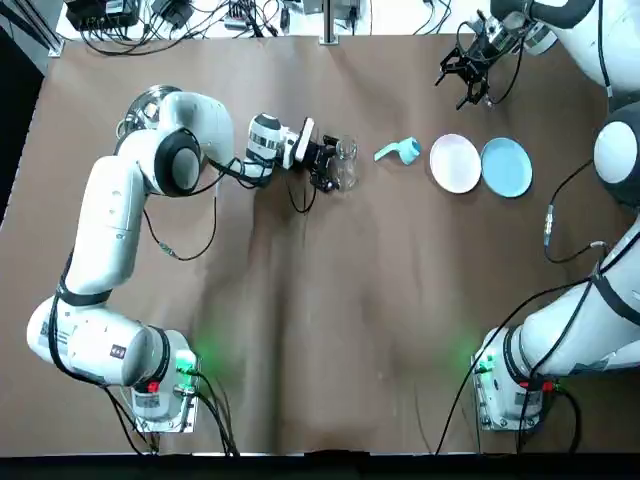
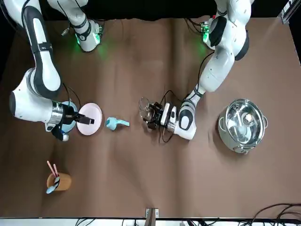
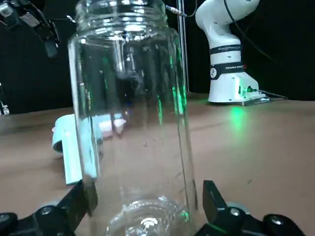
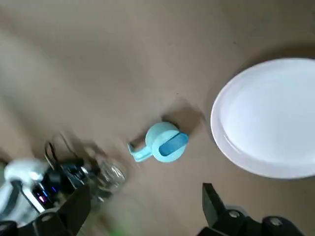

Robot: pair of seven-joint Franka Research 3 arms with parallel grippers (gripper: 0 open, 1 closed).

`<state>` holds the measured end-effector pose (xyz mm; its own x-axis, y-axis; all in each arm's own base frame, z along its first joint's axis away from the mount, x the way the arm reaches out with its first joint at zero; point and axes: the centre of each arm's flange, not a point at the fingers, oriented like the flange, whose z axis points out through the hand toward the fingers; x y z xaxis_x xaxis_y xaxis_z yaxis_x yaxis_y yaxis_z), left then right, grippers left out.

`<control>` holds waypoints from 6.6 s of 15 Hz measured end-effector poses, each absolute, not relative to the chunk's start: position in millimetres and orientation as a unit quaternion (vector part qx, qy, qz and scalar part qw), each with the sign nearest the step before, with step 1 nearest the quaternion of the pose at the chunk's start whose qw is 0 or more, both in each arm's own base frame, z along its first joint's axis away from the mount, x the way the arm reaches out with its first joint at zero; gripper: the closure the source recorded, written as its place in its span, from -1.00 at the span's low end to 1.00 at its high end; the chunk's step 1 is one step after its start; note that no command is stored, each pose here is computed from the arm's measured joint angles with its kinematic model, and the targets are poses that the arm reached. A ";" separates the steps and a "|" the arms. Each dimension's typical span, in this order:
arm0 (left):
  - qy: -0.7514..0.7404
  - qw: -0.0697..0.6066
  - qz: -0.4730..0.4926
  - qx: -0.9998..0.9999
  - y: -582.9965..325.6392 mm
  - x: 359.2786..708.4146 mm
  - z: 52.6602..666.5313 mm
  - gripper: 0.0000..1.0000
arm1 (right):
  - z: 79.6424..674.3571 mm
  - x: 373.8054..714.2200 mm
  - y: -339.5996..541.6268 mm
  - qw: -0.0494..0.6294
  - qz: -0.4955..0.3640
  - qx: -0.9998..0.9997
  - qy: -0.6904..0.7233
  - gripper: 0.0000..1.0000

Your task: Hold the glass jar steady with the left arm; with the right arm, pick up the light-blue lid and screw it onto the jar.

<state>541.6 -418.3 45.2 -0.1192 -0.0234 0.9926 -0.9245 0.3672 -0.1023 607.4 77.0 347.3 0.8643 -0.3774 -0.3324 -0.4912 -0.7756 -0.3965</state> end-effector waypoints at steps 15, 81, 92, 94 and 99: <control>-0.612 0.540 0.415 0.402 -434.1 533.0 40.3 -0.85 | 246.0 577.5 95.6 0.232 0.220 -0.782 0.534 -0.99; -0.618 0.526 0.416 0.410 -437.4 536.4 44.7 -0.85 | 429.2 592.1 341.7 0.062 0.150 -0.951 0.263 -0.36; -0.618 0.526 0.416 0.410 -437.4 536.5 44.8 -0.85 | 427.8 521.4 444.5 0.021 0.110 -0.984 0.138 -0.36; -0.618 0.526 0.416 0.410 -437.4 536.5 44.8 -0.85 | 428.6 520.3 452.1 0.022 0.088 -0.988 0.129 -0.36; -0.618 0.526 0.416 0.410 -437.4 536.5 44.8 -0.85 | 420.0 516.4 460.8 0.020 0.071 -0.991 0.116 -0.36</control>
